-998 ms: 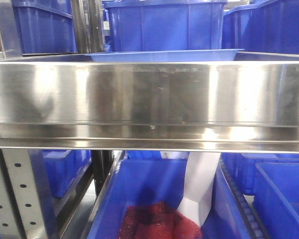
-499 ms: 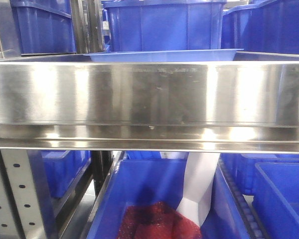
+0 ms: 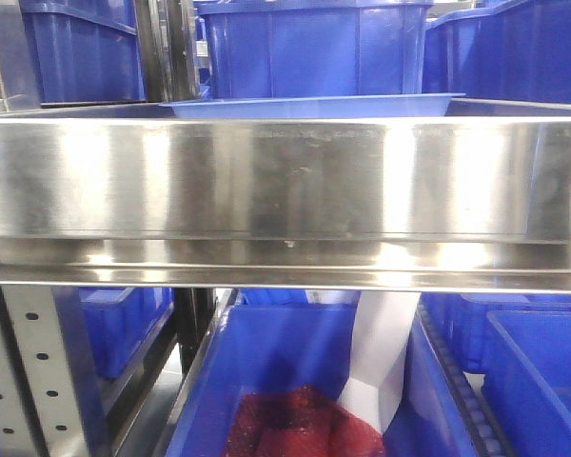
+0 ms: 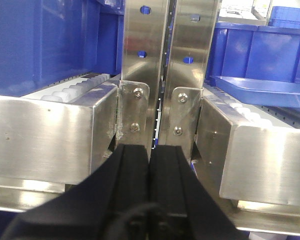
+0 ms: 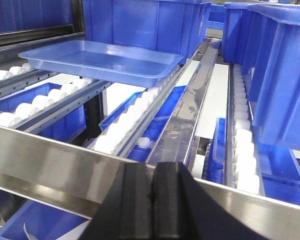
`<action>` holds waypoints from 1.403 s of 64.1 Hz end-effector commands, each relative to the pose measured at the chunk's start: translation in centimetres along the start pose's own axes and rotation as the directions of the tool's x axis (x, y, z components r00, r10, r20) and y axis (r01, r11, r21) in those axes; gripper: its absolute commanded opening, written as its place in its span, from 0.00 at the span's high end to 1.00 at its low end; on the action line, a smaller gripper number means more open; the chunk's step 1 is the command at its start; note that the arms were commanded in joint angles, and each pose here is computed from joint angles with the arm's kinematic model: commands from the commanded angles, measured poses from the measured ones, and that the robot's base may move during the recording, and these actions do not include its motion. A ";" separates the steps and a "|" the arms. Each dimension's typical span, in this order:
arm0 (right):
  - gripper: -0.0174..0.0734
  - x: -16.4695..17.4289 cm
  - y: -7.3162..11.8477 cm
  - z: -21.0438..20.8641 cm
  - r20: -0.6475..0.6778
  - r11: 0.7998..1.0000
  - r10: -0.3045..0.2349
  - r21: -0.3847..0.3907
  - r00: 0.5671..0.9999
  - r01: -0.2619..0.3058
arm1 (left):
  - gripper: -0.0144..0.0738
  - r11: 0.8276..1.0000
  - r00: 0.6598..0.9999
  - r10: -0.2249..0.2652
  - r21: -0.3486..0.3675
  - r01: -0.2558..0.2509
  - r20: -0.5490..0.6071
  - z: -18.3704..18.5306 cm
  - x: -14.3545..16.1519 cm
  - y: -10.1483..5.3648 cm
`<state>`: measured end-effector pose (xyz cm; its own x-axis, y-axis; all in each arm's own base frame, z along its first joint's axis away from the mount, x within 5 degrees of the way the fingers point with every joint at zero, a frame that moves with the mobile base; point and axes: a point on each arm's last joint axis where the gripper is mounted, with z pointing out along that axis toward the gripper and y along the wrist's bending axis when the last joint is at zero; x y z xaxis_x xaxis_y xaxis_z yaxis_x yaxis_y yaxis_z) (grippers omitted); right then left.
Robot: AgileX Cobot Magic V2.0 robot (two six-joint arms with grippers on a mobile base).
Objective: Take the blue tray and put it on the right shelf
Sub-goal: 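Withdraw both grippers from the tray on the shelf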
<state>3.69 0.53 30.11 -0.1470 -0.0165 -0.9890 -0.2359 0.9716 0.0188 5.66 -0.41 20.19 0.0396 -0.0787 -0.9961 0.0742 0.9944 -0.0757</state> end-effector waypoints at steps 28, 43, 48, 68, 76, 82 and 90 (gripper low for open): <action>0.75 2.3 -0.9 1.6 0.207 0.969 -0.014 0.243 0.978 -0.038 | 0.89 1.000 0.997 -0.001 -0.008 0.002 0.074 -0.1 0.1 0.1; 0.75 7.4 -1.7 2.3 0.274 0.935 -0.022 0.347 0.961 -0.078 | 0.89 1.000 0.997 -0.001 -0.008 0.002 0.074 -0.1 0.1 0.1; 0.75 8.3 -1.8 2.5 0.284 0.933 -0.022 0.350 0.959 -0.083 | 0.89 1.000 0.997 -0.001 -0.008 0.002 0.072 0.0 0.1 0.1; 0.75 8.4 -1.8 2.5 0.278 0.933 -0.019 0.349 0.960 -0.082 | 0.89 1.000 0.997 -0.001 -0.008 0.002 0.072 0.0 0.1 0.1; 0.75 8.4 -1.8 2.5 0.278 0.933 -0.019 0.349 0.960 -0.082 | 0.89 1.000 0.997 -0.001 -0.008 0.002 0.072 0.0 0.1 0.1; 0.75 8.4 -1.8 2.5 0.278 0.933 -0.019 0.349 0.960 -0.082 | 0.89 1.000 0.997 -0.001 -0.008 0.002 0.072 0.0 0.1 0.1; 0.75 8.4 -1.8 2.5 0.278 0.933 -0.019 0.349 0.960 -0.082 | 0.89 1.000 0.997 -0.001 -0.008 0.002 0.072 0.0 0.1 0.1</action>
<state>5.65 -0.63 19.67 -0.0056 0.0544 -0.9985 0.1181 0.9916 0.0534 5.66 -0.41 20.19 0.0397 -0.0771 -0.9962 0.0741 0.9945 -0.0740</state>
